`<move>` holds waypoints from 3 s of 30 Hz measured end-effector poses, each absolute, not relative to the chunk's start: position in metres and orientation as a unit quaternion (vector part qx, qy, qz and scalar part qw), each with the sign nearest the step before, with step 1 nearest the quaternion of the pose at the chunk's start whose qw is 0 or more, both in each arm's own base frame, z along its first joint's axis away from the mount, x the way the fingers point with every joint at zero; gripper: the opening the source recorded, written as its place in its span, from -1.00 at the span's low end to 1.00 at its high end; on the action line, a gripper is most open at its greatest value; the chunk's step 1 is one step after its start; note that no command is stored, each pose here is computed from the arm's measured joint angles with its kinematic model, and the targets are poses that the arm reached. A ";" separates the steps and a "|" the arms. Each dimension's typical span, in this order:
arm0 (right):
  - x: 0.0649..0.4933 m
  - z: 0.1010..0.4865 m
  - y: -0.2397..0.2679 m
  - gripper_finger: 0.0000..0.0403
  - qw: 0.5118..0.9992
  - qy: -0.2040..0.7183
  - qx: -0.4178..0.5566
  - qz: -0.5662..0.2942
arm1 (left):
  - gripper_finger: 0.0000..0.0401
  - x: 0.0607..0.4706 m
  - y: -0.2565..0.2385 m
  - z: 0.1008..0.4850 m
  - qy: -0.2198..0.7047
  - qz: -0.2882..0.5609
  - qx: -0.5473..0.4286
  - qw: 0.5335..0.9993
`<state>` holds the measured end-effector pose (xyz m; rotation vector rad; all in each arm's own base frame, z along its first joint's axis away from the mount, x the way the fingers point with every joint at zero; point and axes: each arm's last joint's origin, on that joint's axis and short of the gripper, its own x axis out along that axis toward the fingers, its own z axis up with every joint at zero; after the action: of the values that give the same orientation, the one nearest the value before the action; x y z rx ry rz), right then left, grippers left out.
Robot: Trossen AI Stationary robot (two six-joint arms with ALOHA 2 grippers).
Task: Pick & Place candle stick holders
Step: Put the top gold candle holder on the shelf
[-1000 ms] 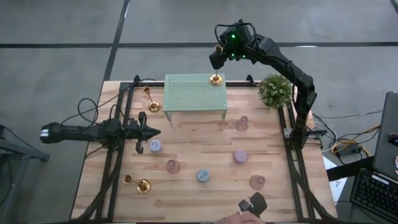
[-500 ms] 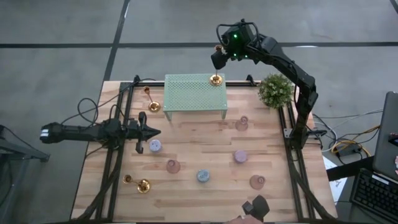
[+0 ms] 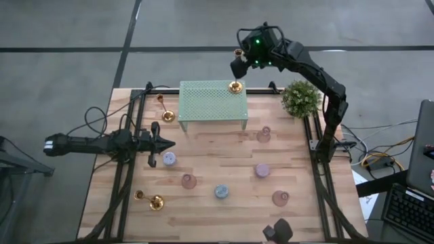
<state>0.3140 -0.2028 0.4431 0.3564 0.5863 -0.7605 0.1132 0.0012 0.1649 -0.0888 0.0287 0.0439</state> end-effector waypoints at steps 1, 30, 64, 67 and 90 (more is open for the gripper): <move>0.315 0.443 -0.202 0.40 0.872 0.281 0.171 -0.363 | -0.96 0.113 0.001 0.165 0.014 0.022 -0.044 0.999; 0.301 0.436 -0.123 0.35 0.865 0.410 0.129 -0.258 | -0.96 0.113 0.001 0.165 0.015 0.022 -0.044 0.999; 0.202 0.307 -0.059 0.38 0.914 0.377 0.021 -0.151 | -0.96 0.113 0.001 0.165 0.015 0.022 -0.044 0.999; 0.199 0.293 -0.057 0.37 0.910 0.391 0.023 -0.134 | -0.96 0.113 0.001 0.165 0.015 0.022 -0.044 0.999; 0.221 0.285 -0.041 0.28 0.956 0.292 0.015 -0.009 | -0.96 0.113 0.002 0.165 0.014 0.041 -0.043 0.998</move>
<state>0.2206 -0.0406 0.2848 0.0301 0.5928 -0.0187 0.1131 0.0023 0.1648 -0.0863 0.0274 0.0819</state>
